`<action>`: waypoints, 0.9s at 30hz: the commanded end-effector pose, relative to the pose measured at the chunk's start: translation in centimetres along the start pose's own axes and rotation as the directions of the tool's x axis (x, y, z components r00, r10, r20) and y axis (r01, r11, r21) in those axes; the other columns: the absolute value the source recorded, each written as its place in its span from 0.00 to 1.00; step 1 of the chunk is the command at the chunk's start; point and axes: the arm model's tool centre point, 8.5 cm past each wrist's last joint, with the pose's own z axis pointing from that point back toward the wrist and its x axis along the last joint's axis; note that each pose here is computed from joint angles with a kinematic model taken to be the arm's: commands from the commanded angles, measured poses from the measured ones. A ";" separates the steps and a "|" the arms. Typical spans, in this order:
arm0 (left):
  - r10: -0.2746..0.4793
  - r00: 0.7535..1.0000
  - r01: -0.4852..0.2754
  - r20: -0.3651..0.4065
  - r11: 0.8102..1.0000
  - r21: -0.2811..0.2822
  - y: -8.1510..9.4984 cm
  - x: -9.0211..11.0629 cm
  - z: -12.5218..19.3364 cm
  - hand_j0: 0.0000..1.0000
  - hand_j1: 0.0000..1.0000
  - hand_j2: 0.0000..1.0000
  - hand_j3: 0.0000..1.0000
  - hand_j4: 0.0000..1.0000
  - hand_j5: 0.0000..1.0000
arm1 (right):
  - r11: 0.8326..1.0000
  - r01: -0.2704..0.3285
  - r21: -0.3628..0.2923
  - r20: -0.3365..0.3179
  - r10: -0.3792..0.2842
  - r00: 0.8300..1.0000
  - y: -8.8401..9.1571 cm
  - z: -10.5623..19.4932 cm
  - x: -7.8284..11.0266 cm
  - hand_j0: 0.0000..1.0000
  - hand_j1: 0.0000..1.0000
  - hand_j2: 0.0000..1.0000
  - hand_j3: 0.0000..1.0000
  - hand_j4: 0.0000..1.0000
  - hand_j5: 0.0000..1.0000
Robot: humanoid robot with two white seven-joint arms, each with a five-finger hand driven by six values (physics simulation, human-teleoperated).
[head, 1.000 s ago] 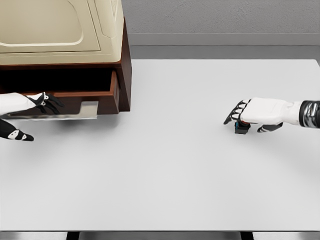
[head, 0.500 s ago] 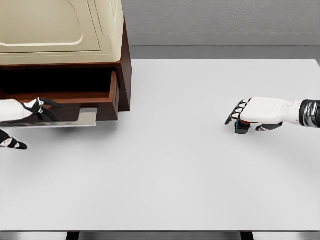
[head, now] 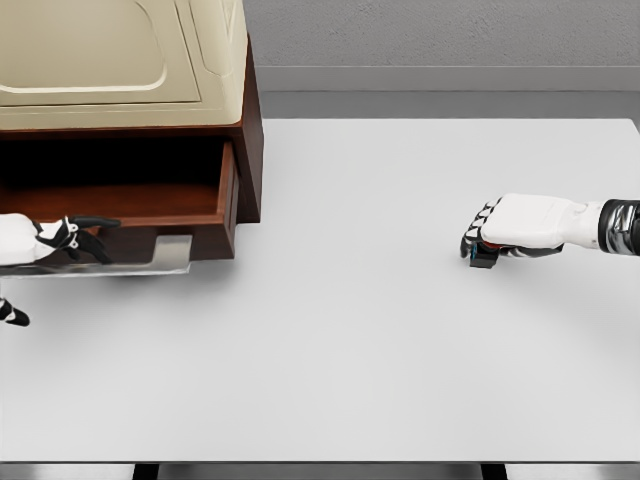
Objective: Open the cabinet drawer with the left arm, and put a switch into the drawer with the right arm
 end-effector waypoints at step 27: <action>0.122 0.988 -0.144 0.091 0.945 0.295 6.5 2.2 4.7 1.00 1.00 1.00 1.00 1.00 1.00 | 1.000 0.015 -0.017 0.007 -0.015 1.000 -0.2 -0.1 0.0 0.46 0.46 0.46 0.46 0.46 0.46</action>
